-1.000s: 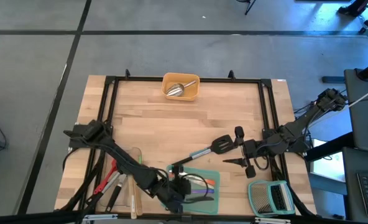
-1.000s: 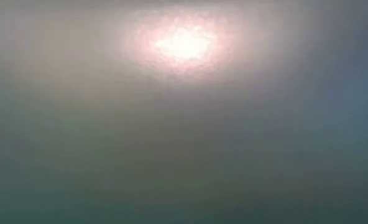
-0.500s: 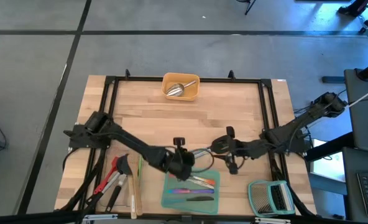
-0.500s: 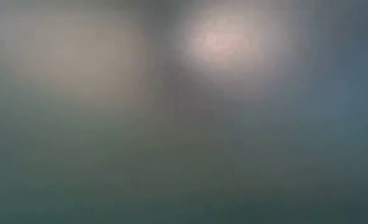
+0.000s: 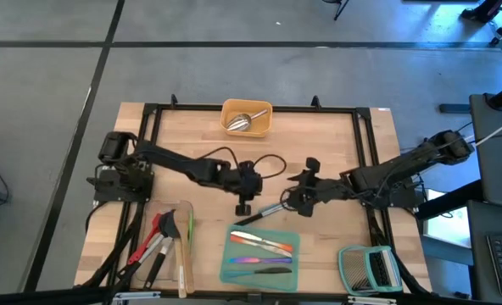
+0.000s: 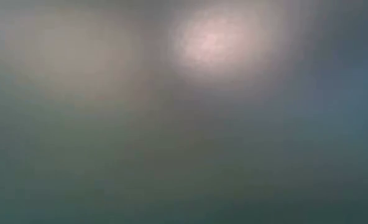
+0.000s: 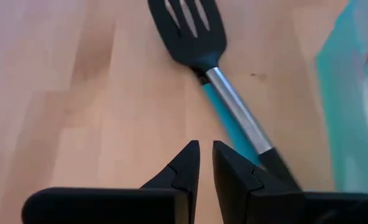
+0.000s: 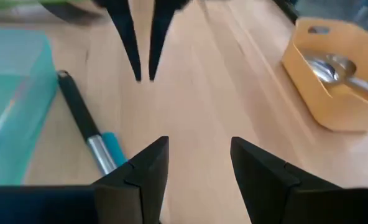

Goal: Pick & Place Kitchen Items
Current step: Put the slotted spatula into the transparent bin

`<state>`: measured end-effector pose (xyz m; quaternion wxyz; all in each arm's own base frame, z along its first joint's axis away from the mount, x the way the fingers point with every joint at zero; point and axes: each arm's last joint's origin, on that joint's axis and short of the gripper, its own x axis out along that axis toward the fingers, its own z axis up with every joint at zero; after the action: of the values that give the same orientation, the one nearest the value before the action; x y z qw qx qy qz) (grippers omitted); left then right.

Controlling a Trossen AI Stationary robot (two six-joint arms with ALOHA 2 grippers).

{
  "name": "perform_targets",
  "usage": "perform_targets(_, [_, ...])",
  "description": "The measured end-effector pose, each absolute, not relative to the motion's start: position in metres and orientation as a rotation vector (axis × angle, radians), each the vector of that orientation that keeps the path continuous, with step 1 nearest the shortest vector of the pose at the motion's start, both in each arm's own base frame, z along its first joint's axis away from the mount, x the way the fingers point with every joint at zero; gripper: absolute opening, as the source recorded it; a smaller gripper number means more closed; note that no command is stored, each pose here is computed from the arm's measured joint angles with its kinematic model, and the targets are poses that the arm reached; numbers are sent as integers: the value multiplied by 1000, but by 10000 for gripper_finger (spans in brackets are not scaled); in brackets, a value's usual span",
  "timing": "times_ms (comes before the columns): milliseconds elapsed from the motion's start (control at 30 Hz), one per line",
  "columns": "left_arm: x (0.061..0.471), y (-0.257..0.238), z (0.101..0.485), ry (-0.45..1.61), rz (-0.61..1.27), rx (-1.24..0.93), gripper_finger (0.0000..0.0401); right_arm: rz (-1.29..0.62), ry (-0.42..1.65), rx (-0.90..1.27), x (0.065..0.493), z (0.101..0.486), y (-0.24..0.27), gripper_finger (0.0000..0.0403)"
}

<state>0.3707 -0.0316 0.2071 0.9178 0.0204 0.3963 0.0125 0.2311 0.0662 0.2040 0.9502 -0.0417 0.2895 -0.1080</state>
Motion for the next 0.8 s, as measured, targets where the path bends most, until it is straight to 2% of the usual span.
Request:
perform_targets(233, [373, -9, 204, 803, 51, 93, 42, -44, 743, 45, 237, 192, 44, 177])
perform_targets(500, [364, 23, 180, 584, 32, -32, 36, -75, 851, 12, 252, 163, 26, 177])
perform_targets(633, [354, 31, 167, 559, -24, -92, 38, -102, 874, -15, 254, 156, 24, 177])
perform_targets(800, [352, 36, 164, 563, 36, -91, 38, -47, 885, 26, 254, 156, 21, 177])
